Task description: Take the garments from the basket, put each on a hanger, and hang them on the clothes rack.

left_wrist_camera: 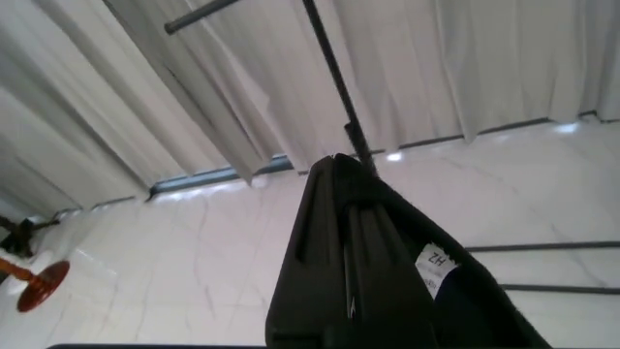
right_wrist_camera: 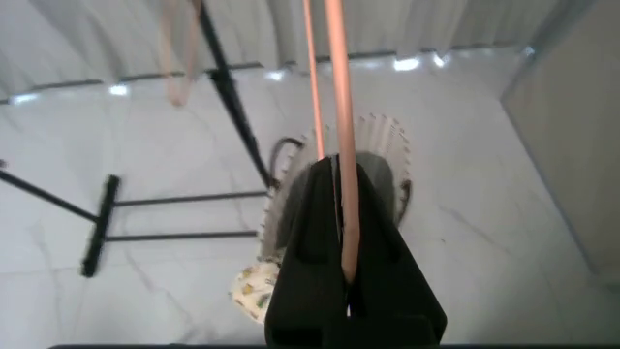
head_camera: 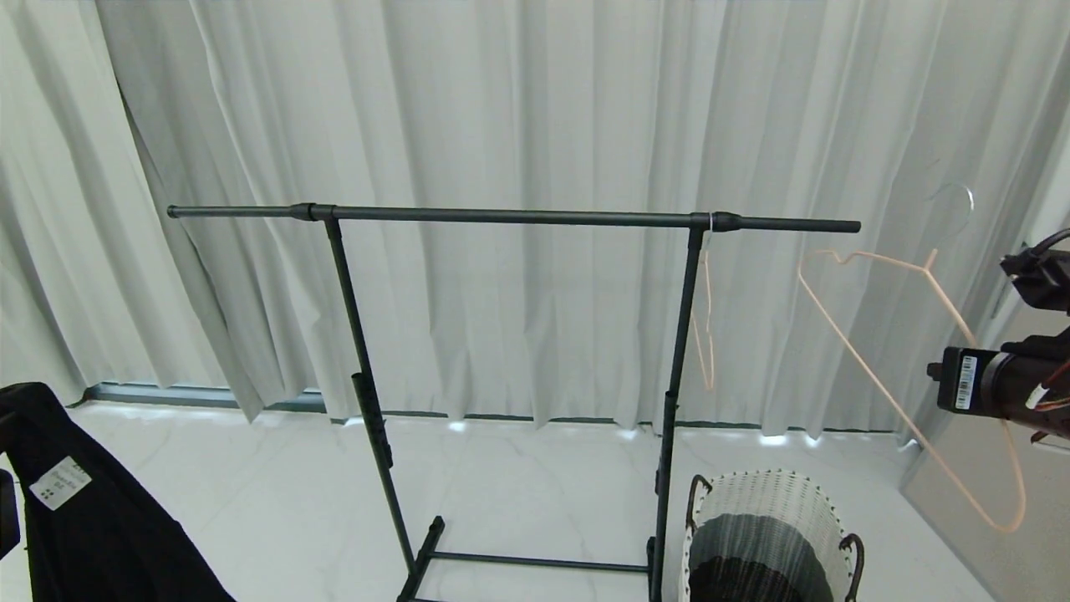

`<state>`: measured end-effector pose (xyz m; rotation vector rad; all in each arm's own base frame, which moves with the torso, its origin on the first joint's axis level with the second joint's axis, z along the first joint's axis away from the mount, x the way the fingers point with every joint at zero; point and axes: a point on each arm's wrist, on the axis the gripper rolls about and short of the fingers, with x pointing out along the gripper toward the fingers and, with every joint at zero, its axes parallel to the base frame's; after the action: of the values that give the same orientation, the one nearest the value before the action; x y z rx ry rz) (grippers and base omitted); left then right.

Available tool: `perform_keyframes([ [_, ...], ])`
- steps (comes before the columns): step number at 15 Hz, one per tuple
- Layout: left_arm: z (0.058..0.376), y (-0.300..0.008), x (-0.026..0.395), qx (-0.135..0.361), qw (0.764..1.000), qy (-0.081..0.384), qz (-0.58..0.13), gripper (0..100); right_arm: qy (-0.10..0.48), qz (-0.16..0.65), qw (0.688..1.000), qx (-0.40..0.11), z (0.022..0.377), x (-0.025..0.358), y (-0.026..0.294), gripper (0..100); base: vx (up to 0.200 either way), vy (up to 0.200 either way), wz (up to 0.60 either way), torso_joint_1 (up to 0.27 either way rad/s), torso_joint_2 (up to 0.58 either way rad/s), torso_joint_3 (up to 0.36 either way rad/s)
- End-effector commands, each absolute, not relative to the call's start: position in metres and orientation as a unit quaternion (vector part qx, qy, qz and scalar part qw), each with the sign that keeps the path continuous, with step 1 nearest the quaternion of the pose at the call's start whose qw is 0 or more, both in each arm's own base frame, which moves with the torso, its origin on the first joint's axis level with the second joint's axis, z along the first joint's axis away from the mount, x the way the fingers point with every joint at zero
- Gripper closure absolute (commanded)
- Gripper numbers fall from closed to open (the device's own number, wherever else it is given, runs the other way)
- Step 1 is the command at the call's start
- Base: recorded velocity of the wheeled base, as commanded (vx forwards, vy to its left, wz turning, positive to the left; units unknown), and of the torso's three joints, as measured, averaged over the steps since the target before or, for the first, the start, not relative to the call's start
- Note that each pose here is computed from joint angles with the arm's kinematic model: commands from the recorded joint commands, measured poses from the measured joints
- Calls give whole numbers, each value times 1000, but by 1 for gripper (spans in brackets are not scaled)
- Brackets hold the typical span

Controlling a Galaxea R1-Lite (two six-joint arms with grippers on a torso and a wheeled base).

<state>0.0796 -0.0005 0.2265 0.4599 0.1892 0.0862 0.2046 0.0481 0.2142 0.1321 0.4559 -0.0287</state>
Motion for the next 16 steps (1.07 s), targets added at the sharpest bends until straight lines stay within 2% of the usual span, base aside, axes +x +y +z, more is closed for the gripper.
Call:
perform_keyframes([
  [1, 227, 0, 80, 227, 968, 95, 46, 100, 206, 11, 976, 66, 223, 192, 54, 100, 0, 200, 0, 12, 7, -2],
  [7, 233, 0, 80, 241, 966, 85, 46, 100, 170, 120, 976, 62, 240, 158, 83, 100, 0, 200, 0, 7, 3, 1],
  [10, 234, 0, 80, 246, 965, 85, 45, 100, 177, 164, 969, 51, 235, 144, 93, 100, 0, 200, 0, -2, 2, 4],
  [12, 234, -1, 79, 246, 965, 83, 39, 100, 195, 262, 945, 21, 218, 109, 107, 100, 0, 0, 0, 0, 0, 0],
  [16, 234, -7, 80, 258, 963, 75, 5, 100, 222, 398, 889, -26, 193, 66, 118, 100, 0, 0, 0, 0, 0, 0],
])
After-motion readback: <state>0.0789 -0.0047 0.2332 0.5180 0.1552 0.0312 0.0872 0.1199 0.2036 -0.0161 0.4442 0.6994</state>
